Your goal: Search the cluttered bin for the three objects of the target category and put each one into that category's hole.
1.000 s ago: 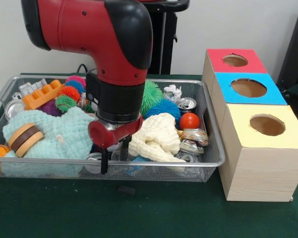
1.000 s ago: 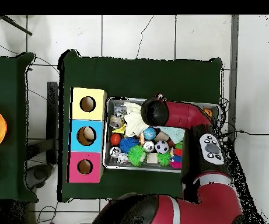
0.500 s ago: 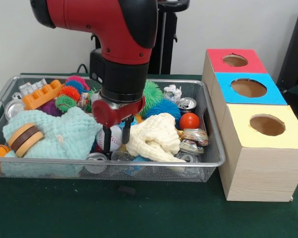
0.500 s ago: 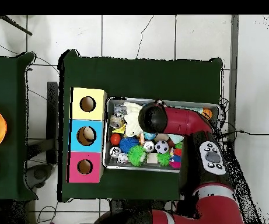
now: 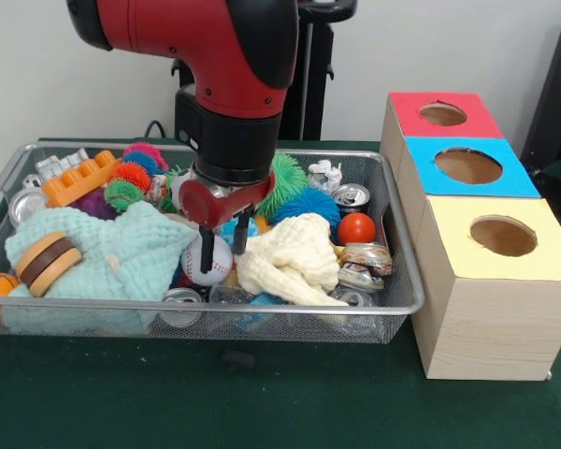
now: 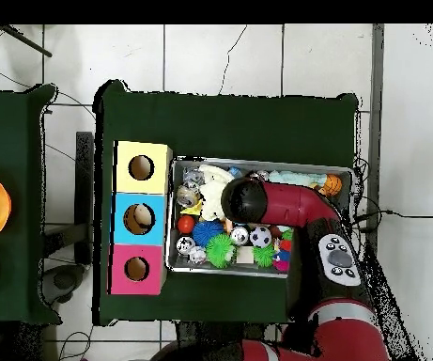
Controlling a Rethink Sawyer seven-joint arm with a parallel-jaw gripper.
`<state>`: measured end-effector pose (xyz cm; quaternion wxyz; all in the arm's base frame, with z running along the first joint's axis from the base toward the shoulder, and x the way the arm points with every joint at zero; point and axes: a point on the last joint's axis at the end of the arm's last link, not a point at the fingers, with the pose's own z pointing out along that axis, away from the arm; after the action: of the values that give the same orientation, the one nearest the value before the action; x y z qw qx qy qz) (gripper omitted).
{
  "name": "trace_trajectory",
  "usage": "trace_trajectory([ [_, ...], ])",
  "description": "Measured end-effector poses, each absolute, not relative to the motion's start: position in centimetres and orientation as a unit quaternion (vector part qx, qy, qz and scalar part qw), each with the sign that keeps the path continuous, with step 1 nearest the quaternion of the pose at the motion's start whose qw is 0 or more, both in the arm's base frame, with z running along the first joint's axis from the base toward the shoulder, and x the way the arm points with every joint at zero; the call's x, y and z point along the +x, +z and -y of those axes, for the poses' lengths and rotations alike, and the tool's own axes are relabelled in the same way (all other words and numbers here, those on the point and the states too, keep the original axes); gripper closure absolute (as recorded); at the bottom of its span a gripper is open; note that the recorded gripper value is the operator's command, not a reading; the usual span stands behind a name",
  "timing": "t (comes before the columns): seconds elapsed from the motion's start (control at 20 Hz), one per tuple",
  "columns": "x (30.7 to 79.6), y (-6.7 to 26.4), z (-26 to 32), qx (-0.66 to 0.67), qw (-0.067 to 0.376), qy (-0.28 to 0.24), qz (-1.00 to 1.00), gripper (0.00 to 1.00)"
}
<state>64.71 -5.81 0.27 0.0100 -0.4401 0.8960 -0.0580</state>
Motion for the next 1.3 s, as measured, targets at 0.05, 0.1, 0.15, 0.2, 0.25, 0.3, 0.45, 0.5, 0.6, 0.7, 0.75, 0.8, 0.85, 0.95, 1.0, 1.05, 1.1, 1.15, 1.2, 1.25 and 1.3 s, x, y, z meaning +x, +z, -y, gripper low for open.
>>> trace_trajectory([
  [0.05, 64.6, 0.1, 5.8, -0.440, 0.009, -0.057, -0.896, 0.00],
  [0.1, 64.4, -0.2, 5.6, -0.441, 0.007, -0.055, -0.896, 0.00],
  [0.15, 64.3, -0.5, 5.5, -0.442, 0.005, -0.053, -0.896, 0.00],
  [0.2, 63.9, -1.2, 5.1, -0.443, 0.001, -0.048, -0.895, 0.00],
  [0.25, 63.7, -1.7, 4.9, -0.444, -0.002, -0.045, -0.895, 0.00],
  [0.3, 63.5, -1.9, 4.7, -0.445, -0.003, -0.043, -0.894, 0.00],
  [0.45, 63.1, -2.7, 4.3, -0.447, -0.008, -0.038, -0.894, 0.00],
  [0.5, 62.9, -3.1, 4.1, -0.448, -0.010, -0.036, -0.893, 0.00],
  [0.6, 62.8, -3.4, 4.0, -0.448, -0.010, -0.034, -0.893, 0.00],
  [0.7, 62.6, -3.9, 3.8, -0.447, -0.010, -0.032, -0.894, 0.00],
  [0.75, 62.6, -4.0, 3.8, -0.447, -0.010, -0.031, -0.894, 0.00],
  [0.8, 62.6, -4.0, 3.8, -0.447, -0.010, -0.031, -0.894, 0.00],
  [0.85, 62.6, -4.0, 3.8, -0.446, -0.009, -0.031, -0.895, 0.00],
  [0.95, 62.6, -3.9, 3.9, -0.445, -0.008, -0.031, -0.895, 0.00],
  [1.0, 62.6, -3.8, 3.9, -0.444, -0.008, -0.030, -0.896, 0.00],
  [1.05, 62.6, -3.7, 4.0, -0.443, -0.008, -0.030, -0.896, 0.00],
  [1.1, 62.6, -3.7, 4.0, -0.443, -0.008, -0.030, -0.896, 0.00],
  [1.15, 62.6, -3.4, 4.1, -0.442, -0.007, -0.030, -0.897, 0.00],
  [1.2, 62.5, -2.9, 4.2, -0.441, -0.007, -0.030, -0.897, 0.00],
  [1.25, 62.5, -2.6, 4.2, -0.440, -0.008, -0.031, -0.897, 0.00],
  [1.3, 62.5, -2.4, 4.3, -0.440, -0.008, -0.031, -0.897, 0.00],
])
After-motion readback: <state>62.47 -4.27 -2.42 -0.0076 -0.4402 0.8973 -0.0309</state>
